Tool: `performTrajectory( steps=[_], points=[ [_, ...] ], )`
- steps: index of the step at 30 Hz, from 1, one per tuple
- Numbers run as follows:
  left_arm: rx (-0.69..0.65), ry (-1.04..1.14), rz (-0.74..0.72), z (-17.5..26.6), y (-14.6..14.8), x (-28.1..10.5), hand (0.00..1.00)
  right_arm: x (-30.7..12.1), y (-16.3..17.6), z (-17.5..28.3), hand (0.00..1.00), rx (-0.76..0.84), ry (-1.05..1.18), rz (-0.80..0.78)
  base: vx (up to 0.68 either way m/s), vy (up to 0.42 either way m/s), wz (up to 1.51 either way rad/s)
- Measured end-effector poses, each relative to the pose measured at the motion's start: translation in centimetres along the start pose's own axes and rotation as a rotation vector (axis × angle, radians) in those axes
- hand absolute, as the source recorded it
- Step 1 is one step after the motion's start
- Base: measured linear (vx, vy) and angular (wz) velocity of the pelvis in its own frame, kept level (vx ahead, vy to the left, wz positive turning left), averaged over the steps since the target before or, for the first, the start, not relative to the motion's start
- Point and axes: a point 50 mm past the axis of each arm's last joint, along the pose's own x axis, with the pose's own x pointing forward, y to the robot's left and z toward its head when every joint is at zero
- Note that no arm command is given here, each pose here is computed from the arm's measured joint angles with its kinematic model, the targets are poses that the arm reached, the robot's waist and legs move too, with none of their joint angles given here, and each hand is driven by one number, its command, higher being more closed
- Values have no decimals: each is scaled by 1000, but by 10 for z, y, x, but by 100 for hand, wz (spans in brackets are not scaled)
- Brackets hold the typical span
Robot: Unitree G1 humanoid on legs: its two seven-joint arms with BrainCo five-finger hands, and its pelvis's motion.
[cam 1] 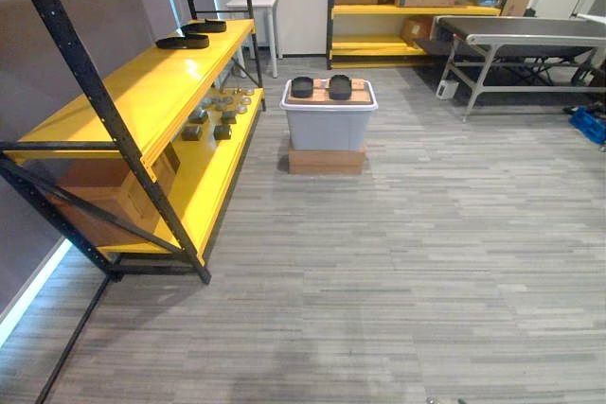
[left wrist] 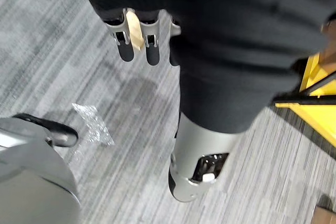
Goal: Walk over and take plastic housings, then place them on the shelf
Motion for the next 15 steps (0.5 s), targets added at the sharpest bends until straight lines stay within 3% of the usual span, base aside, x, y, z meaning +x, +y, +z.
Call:
performTrajectory(
  steps=[3, 5, 11, 15],
  points=[
    [-11, -45, -10, 15, -6, 4, 0, -5, -19, -16, 0, 66, 42, -66, 499, -130, 85],
    [-91, -59, 15, 15, -5, 3, 0, -13, -33, -32, 0, 122, 64, -116, 848, -249, 48],
    [-205, -91, 34, 15, -7, 0, 0, -12, -11, -34, 0, 152, 42, -68, 747, -102, -27],
    [-275, -17, 22, -12, -20, -7, 0, -7, 9, -25, 0, 157, 24, -22, 622, 152, -96]
  ],
)
